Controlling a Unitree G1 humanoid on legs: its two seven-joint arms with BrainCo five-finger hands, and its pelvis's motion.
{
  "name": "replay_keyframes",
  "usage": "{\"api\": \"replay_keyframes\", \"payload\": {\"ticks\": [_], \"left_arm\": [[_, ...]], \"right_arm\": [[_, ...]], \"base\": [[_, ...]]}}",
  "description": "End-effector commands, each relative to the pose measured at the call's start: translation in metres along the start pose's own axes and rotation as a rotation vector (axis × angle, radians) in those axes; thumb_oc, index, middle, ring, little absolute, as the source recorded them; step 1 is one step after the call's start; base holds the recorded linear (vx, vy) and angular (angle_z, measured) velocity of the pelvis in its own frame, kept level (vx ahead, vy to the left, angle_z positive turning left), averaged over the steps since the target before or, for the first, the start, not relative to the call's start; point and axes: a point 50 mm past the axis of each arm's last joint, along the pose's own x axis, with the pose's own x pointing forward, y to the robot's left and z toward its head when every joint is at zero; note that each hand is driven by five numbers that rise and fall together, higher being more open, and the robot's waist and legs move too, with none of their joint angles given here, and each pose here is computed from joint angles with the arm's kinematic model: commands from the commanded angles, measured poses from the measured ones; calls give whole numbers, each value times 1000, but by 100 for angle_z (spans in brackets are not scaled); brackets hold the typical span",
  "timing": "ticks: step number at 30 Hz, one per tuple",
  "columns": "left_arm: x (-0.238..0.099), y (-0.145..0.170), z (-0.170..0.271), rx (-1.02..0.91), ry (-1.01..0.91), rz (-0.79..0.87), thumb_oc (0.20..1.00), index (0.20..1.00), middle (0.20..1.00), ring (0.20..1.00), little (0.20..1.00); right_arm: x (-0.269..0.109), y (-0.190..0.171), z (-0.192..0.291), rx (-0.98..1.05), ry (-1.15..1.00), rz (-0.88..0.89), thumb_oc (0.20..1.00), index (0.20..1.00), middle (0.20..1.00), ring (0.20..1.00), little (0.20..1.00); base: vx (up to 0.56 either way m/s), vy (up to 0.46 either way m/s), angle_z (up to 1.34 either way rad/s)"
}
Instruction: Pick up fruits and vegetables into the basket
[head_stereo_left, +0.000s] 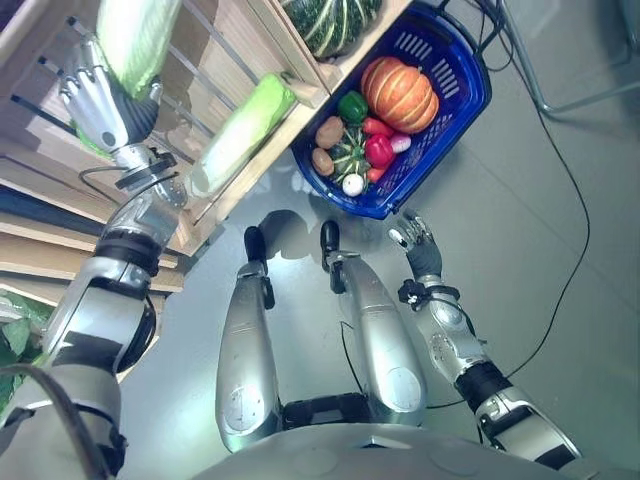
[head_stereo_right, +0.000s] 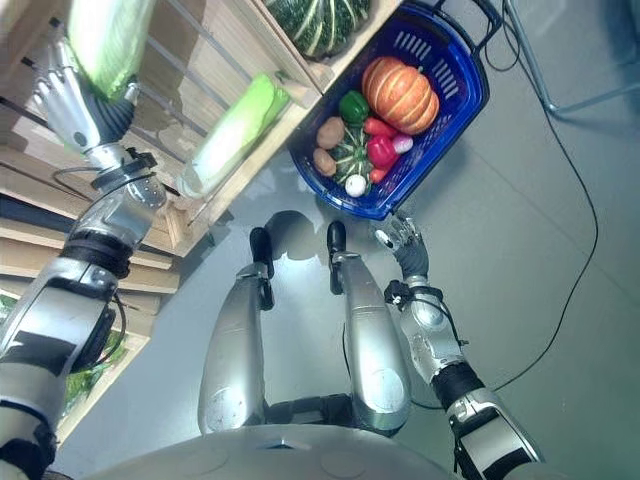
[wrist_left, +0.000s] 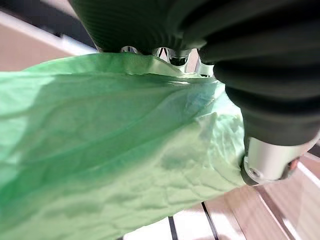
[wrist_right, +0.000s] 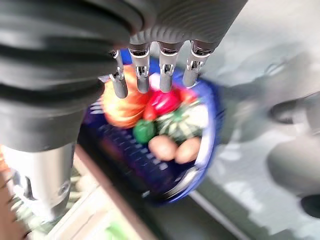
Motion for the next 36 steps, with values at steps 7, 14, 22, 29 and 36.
{"api": "replay_keyframes", "payload": {"ticks": [7,14,22,29,36], "left_arm": [[-45,21,18,-193,-218,-144,200,200,200,200,200],[-92,24,49,-429,-287,-408,200,200,200,200,200],[-119,25,64,-624,-268,-665,200,200,200,200,200],[-138,26,79,-716,-309,-846,200,200,200,200,200],[-141,36,102,-840,-434,-903,200,200,200,200,200]], "right_arm": [[-17,4,35,81,-192,128,1000,1000,1000,1000,1000],[-13,32,73,163,-315,296,1000,1000,1000,1000,1000],[-11,58,89,258,-357,451,1000,1000,1000,1000,1000],[-8,73,96,318,-351,551,1000,1000,1000,1000,1000],[-13,83,96,347,-336,613,1000,1000,1000,1000,1000]], "base": [[93,3,15],[75,34,10],[76,11,4],[48,1,-1],[5,-3,0]]}}
